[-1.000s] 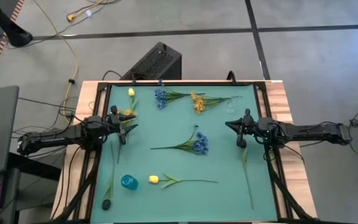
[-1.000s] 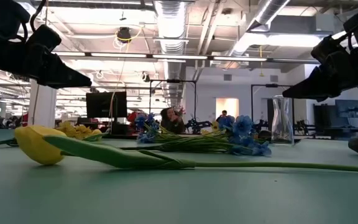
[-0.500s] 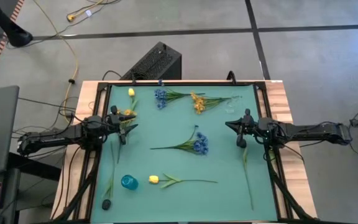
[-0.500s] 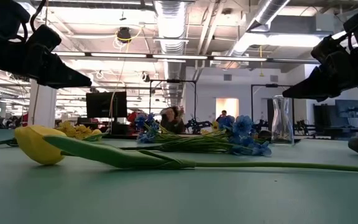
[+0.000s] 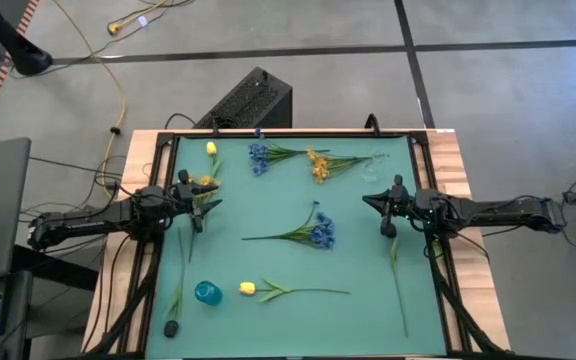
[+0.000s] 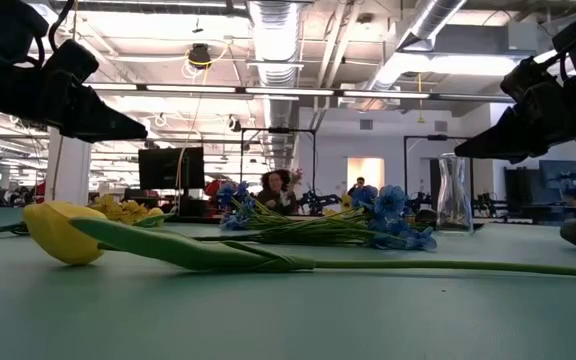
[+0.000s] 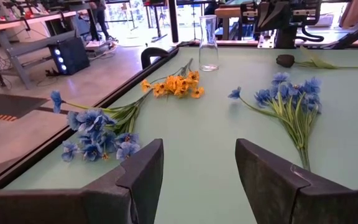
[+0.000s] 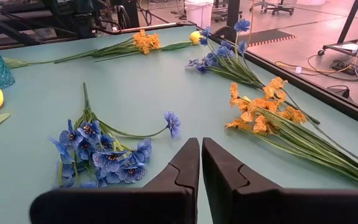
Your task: Sort flowers into vase by color
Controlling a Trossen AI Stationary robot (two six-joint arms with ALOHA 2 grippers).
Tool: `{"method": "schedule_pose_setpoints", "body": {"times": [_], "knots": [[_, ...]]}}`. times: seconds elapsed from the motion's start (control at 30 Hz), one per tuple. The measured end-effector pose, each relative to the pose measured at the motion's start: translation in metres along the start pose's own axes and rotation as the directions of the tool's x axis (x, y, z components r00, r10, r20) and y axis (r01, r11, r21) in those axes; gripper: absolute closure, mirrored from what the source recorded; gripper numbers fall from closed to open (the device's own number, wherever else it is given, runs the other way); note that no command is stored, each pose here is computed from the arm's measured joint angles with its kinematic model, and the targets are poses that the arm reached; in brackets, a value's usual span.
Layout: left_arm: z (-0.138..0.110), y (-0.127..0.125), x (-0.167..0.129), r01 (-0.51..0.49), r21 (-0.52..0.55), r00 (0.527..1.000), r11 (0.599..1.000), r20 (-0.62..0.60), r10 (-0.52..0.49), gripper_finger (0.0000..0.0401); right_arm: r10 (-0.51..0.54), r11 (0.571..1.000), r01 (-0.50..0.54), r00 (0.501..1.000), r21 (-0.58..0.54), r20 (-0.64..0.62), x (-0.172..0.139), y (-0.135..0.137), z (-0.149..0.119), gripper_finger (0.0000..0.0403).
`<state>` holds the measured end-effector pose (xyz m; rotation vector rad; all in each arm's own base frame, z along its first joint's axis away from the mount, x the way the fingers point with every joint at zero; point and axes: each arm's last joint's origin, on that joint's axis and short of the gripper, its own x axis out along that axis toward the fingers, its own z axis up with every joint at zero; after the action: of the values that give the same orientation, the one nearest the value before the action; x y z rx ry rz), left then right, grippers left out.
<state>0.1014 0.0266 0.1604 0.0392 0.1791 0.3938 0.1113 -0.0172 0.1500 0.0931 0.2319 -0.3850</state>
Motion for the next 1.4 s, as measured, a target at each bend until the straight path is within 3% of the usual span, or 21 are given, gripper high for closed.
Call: {"method": "schedule_pose_setpoints", "body": {"times": [0.73, 0.9, 1.13, 1.3, 1.4], "knots": [[0.0001, 0.0000, 0.0000, 0.000, 0.005, 1.000, 1.000, 0.000, 0.000, 0.0211, 0.000, 1.000, 0.000, 1.000, 0.000, 0.000, 0.0000, 0.0000, 0.0001, 0.0355], [0.0002, 0.0008, 0.0000, -0.028, 0.200, 1.000, 0.979, 0.001, 0.028, 0.0211, 0.000, 1.000, 0.000, 1.000, 0.000, 0.000, 0.0000, 0.0000, 0.0001, 0.0355], [0.0002, 0.0008, 0.0000, -0.027, 0.317, 1.000, 0.948, 0.001, 0.028, 0.0211, 0.000, 1.000, 0.000, 1.000, 0.000, 0.000, 0.0000, 0.0000, 0.0001, 0.0355], [0.0013, -0.0007, 0.0004, 0.017, 0.196, 1.000, 0.980, 0.020, -0.022, 0.0211, 0.000, 1.000, 0.000, 1.000, 0.000, 0.000, 0.0000, 0.0000, 0.0001, 0.0355], [0.0042, -0.0027, 0.0002, 0.087, -0.061, 0.995, 0.994, 0.052, -0.084, 0.0211, -0.005, 1.000, 0.005, 1.000, 0.006, 0.003, 0.0000, -0.0001, 0.0003, 0.0355]]}}
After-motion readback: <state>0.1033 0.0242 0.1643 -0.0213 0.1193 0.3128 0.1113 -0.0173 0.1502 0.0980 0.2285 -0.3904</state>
